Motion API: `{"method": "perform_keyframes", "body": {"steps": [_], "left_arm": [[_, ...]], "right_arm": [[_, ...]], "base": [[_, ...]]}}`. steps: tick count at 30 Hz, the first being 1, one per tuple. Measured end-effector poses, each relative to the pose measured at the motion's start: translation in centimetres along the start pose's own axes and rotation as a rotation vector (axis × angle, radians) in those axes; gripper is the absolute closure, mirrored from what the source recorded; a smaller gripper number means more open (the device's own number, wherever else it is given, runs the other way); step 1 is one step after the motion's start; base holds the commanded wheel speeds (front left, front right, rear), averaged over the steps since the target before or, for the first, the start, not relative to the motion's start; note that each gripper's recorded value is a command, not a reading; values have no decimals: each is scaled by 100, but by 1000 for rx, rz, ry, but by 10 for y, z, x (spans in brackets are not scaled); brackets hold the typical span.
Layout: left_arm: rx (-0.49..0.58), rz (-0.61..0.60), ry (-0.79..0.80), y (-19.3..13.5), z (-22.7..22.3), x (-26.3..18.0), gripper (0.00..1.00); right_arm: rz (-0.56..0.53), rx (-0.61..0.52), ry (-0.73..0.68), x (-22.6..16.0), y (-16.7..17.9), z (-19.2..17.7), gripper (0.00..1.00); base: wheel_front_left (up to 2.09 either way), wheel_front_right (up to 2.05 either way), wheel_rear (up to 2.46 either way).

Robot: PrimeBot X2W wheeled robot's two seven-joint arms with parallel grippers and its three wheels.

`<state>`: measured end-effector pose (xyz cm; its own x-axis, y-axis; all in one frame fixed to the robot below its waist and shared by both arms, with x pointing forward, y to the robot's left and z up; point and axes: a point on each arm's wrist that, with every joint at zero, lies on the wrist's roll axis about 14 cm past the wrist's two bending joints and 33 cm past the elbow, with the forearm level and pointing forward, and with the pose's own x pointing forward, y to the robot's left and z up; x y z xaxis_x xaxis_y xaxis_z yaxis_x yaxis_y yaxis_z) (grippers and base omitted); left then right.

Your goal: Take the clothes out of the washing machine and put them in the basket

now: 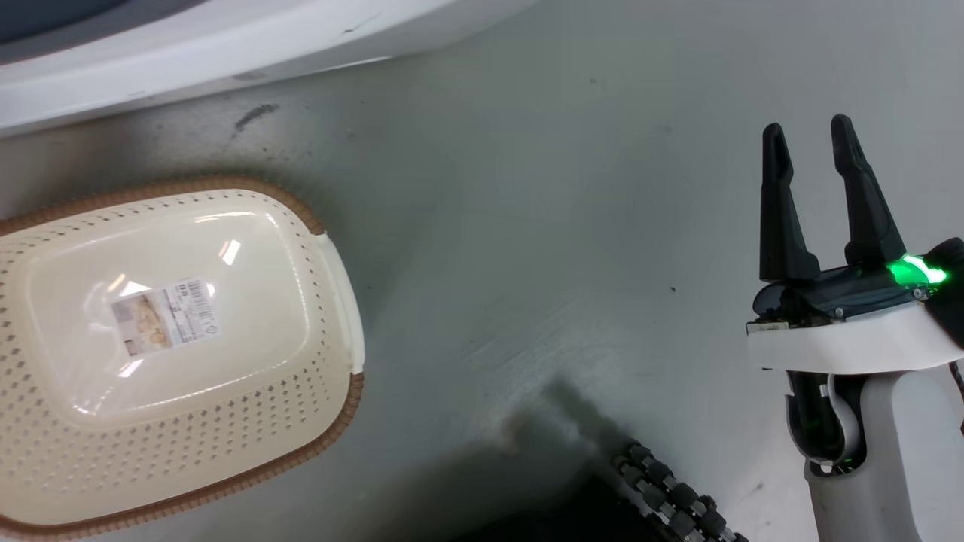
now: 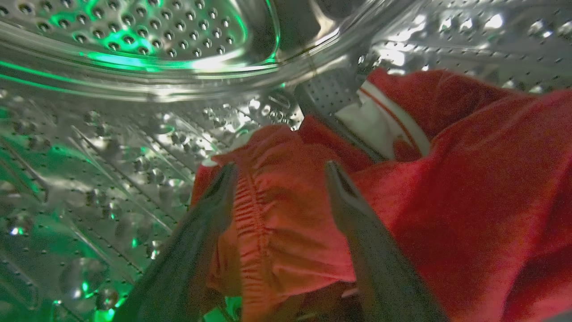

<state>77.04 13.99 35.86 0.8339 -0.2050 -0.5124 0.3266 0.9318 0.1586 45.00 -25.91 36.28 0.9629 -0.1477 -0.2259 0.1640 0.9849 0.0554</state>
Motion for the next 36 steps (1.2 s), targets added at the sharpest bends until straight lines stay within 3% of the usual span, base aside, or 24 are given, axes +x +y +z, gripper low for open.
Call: {"method": "perform_keyframes", "body": {"steps": [9, 20, 21, 22, 23, 28, 36], "left_arm": [[-16, 8, 314, 6, -55, 30, 0], [6, -25, 455, -2, -86, 38, 0], [6, -28, 464, -2, -87, 38, 5], [3, -32, 467, -2, -88, 37, 88], [3, -38, 470, -3, -88, 37, 100], [1, -46, 438, -1, -84, 38, 100], [-3, -53, 249, 0, -45, 35, 100]], "right_arm": [[2, 14, 41, 0, 1, -15, 0], [-25, 16, 58, -3, -7, -20, 0], [-24, 16, 58, -3, -7, -20, 0], [-24, 16, 58, -3, -7, -20, 0], [-24, 16, 57, -3, -7, -20, 0], [-20, 17, 55, -3, -6, -19, 0], [-11, -1, 13, -1, -4, -3, 0]], "base": [[0, 0, 0], [0, 0, 0], [0, 0, 0], [0, 0, 0], [0, 0, 0], [0, 0, 0], [0, 0, 0]]}}
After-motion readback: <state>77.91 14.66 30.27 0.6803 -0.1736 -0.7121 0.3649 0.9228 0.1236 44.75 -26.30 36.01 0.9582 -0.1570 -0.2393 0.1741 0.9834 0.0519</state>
